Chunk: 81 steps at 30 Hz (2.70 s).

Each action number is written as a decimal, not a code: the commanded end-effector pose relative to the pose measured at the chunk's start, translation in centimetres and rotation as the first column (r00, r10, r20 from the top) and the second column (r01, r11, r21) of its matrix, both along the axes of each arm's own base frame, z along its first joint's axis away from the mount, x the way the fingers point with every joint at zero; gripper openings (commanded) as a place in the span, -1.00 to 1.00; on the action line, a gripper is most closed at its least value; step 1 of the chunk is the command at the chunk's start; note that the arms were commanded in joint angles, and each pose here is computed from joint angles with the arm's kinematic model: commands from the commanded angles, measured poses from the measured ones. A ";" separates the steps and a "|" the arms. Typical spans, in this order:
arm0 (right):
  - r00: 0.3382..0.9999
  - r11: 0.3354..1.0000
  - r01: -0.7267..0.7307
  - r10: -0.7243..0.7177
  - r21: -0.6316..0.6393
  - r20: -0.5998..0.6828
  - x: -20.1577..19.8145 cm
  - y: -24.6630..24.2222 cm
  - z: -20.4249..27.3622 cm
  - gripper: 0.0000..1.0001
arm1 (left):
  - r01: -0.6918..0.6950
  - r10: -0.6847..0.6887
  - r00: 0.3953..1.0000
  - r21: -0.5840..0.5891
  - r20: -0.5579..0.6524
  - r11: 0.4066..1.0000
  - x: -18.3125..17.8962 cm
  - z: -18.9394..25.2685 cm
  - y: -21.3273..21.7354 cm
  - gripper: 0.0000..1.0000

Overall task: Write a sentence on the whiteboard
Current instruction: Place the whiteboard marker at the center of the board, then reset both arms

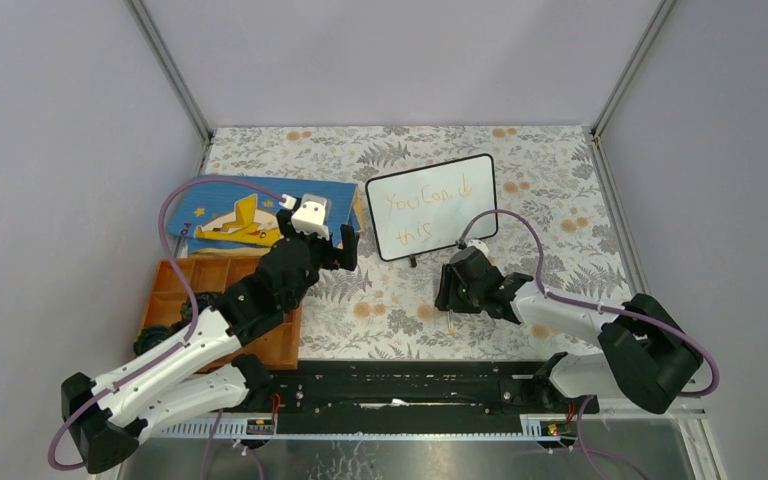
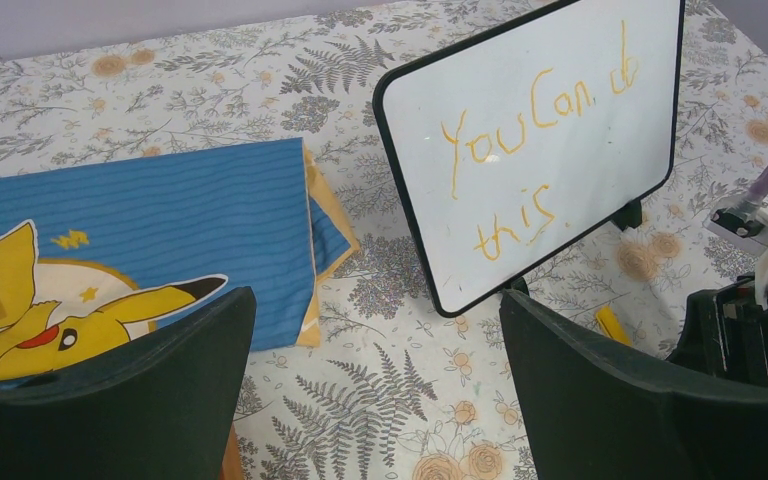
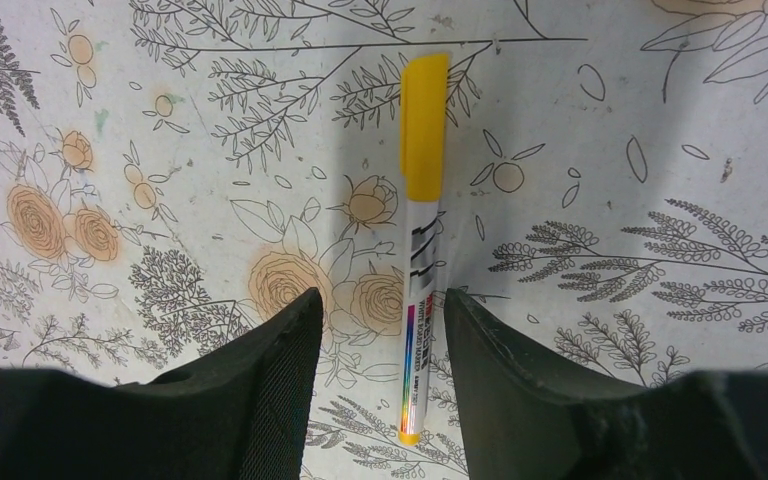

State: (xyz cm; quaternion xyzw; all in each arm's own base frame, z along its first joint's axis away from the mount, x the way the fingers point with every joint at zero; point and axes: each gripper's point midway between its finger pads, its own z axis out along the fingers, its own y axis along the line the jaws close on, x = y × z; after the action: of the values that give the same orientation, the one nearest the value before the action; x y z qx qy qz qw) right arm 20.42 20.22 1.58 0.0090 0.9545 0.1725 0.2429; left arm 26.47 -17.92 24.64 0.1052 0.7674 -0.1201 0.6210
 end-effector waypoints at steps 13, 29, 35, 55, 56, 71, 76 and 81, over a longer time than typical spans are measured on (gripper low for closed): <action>1.000 0.984 -0.006 0.009 -0.178 0.014 -0.5 -3.6 2.5 0.10 | -0.044 0.044 0.998 0.001 0.042 0.999 0.5 0.7 0.5 0.97; 0.800 0.997 -0.054 0.015 0.047 0.600 7.5 0.5 22.0 0.20 | -0.134 0.122 0.986 -0.111 -0.109 0.985 0.8 1.3 -0.4 0.98; 0.602 0.914 0.355 -0.384 0.196 0.700 10.9 -1.7 27.1 0.43 | -0.204 0.144 0.966 -0.297 -0.214 0.933 0.3 1.9 -1.2 0.97; 0.275 0.909 0.008 -0.403 0.417 0.873 7.9 -1.8 46.4 1.00 | -0.195 0.177 0.980 -0.278 -0.090 0.941 0.3 9.1 0.8 0.98; 0.289 0.925 0.022 -0.370 0.380 0.883 7.9 -1.9 46.2 1.00 | -0.179 0.170 0.984 -0.288 -0.056 0.941 0.2 10.3 1.0 0.98; 0.125 0.836 0.464 -0.389 0.293 0.913 7.1 -11.9 49.0 1.00 | 0.012 0.171 0.903 -0.420 0.394 0.908 -3.5 31.5 5.9 0.98; 0.194 0.914 0.147 -0.402 0.378 0.895 4.6 -8.9 48.6 1.00 | 0.006 0.192 0.895 -0.442 0.403 0.897 -3.9 31.8 6.7 0.98; 0.292 0.907 0.040 -0.412 0.420 0.863 3.2 -7.6 47.5 1.00 | -0.019 0.175 0.922 -0.412 0.345 0.911 -2.9 28.4 5.5 0.98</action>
State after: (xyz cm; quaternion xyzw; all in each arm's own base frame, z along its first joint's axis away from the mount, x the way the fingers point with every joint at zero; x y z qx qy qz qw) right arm 24.65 10.12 49.38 0.1077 0.5725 0.1779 0.7931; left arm 22.45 -11.16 55.51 -0.0527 0.5771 -0.2361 0.7800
